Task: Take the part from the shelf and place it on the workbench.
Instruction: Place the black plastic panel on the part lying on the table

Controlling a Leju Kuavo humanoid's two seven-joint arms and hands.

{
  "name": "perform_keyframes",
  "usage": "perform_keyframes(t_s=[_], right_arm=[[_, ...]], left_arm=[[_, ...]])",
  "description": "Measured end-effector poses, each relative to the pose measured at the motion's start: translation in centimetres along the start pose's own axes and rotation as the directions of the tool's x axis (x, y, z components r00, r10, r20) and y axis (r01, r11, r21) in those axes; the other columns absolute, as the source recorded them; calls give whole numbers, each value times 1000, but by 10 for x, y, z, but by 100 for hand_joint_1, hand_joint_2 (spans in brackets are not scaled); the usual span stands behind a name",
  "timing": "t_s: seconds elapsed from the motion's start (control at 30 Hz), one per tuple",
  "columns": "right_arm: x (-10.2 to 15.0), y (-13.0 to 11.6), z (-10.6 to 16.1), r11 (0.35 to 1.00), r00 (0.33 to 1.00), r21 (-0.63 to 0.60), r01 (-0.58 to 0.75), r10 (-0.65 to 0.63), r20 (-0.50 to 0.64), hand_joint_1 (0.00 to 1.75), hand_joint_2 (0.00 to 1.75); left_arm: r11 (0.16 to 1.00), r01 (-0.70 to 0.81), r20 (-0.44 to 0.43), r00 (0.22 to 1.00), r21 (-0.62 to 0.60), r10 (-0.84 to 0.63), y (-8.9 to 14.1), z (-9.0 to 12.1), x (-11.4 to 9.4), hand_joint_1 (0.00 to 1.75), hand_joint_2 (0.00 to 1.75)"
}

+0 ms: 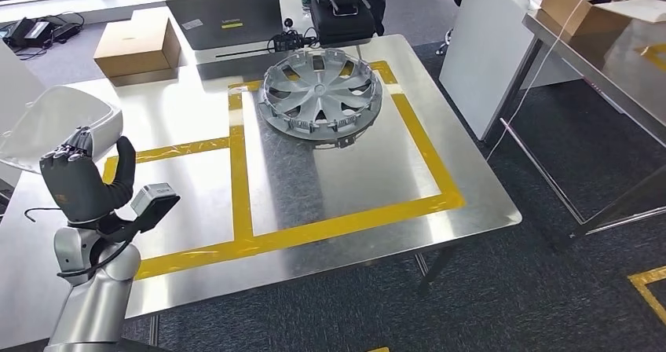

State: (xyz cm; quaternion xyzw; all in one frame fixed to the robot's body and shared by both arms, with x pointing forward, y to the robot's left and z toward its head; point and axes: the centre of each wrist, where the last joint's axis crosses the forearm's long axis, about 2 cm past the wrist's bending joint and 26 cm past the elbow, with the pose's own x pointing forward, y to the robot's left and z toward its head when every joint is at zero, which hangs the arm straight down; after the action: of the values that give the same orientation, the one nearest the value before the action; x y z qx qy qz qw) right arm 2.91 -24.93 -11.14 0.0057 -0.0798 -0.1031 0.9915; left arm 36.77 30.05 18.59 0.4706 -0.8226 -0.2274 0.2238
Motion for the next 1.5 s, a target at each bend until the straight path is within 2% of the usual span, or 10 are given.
perform_keyframes(t_s=[0.1,0.23,0.33,0.5,0.63,0.9,1.1,1.23,1.43,1.5], right_arm=[[0,-1,0,1000,1000,2,-7,7,-12,0,0],[1,-2,0,1000,1000,0,-8,8,-18,0,0],[1,-3,0,1000,1000,0,-7,7,-17,0,0],[1,-4,0,1000,1000,1,-3,3,-4,0,0],[2,-5,-1,1000,1000,-9,-2,2,3,0,0],[6,-8,-1,999,1000,-38,-10,9,-1,0,0],[7,-14,-1,998,1000,-60,-13,13,-7,0,0],[7,-17,-1,998,1000,-62,-17,16,-7,0,0],[7,-17,-1,998,1000,-64,-19,19,-7,0,0],[7,-17,-1,998,1000,-64,-19,19,-5,0,0]], left_arm=[[995,83,-35,996,-59,-85,5,-10,-48,175,175],[972,181,-78,978,-153,-194,17,-37,-107,175,175],[957,210,-108,966,-202,-235,25,-49,-129,175,175],[934,199,-163,953,-298,-255,27,-56,-144,175,175],[920,190,-171,950,-344,-260,15,-58,-136,175,175],[912,106,-150,972,-397,-179,-34,-52,-81,175,175],[909,40,-146,983,-415,-110,-57,-52,-47,175,175],[907,19,-144,986,-421,-87,-64,-50,-36,175,175],[903,6,-143,987,-429,-75,-67,-45,-31,175,175],[903,3,-143,987,-431,-71,-68,-44,-30,87,175]])
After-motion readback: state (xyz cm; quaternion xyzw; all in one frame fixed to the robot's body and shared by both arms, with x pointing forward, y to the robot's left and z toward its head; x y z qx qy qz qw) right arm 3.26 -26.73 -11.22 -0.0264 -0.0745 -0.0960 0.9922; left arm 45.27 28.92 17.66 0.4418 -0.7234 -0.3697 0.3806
